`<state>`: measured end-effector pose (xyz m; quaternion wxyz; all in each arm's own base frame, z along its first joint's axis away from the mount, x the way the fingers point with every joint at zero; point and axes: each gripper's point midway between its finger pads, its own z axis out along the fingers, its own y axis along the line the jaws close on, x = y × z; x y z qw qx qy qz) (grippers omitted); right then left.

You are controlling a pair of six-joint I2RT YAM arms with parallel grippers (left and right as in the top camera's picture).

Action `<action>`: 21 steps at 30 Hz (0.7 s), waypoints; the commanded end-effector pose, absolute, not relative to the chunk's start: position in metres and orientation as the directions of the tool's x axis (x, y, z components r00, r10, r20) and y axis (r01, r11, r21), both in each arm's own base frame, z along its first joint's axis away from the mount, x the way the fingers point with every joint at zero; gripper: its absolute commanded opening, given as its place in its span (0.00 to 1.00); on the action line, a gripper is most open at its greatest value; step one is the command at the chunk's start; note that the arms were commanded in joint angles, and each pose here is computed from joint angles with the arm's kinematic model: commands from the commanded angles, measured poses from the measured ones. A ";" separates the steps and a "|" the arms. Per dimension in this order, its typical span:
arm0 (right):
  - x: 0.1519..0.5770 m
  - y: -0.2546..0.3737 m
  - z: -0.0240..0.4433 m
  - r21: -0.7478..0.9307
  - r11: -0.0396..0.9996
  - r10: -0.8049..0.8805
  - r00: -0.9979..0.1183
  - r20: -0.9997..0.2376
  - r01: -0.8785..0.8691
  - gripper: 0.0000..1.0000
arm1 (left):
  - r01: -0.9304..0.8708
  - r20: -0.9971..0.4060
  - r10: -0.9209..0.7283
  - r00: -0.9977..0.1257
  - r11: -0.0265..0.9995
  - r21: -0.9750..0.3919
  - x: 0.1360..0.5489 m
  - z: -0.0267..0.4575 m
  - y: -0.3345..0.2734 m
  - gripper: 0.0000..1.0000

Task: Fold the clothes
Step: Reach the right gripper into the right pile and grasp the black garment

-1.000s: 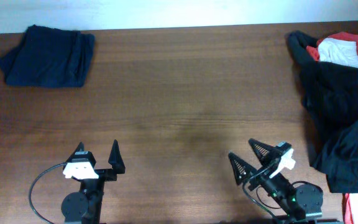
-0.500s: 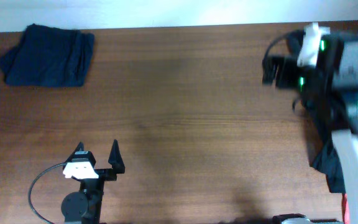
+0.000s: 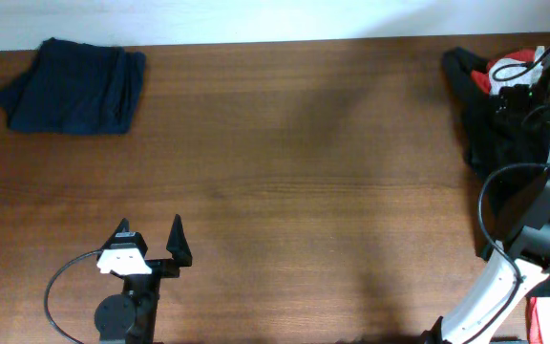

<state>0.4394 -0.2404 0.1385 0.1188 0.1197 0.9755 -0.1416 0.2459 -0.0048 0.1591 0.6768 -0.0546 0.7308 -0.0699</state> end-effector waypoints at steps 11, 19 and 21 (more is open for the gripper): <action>0.417 -0.218 0.080 -0.150 0.967 0.187 -0.974 -0.126 0.205 0.04 | 0.020 -0.984 -0.162 -0.081 0.986 -0.164 0.246 0.157 -0.006 0.99; 0.458 -0.104 0.270 0.097 0.994 0.095 -0.801 -0.591 0.046 0.04 | 0.020 -0.984 -0.162 -0.081 0.986 -0.164 0.246 0.157 -0.006 0.99; 0.460 -0.024 0.294 0.109 0.988 -0.020 -0.776 -0.630 -0.114 0.04 | 0.020 -0.984 -0.162 -0.081 0.986 -0.164 0.246 0.157 -0.006 0.99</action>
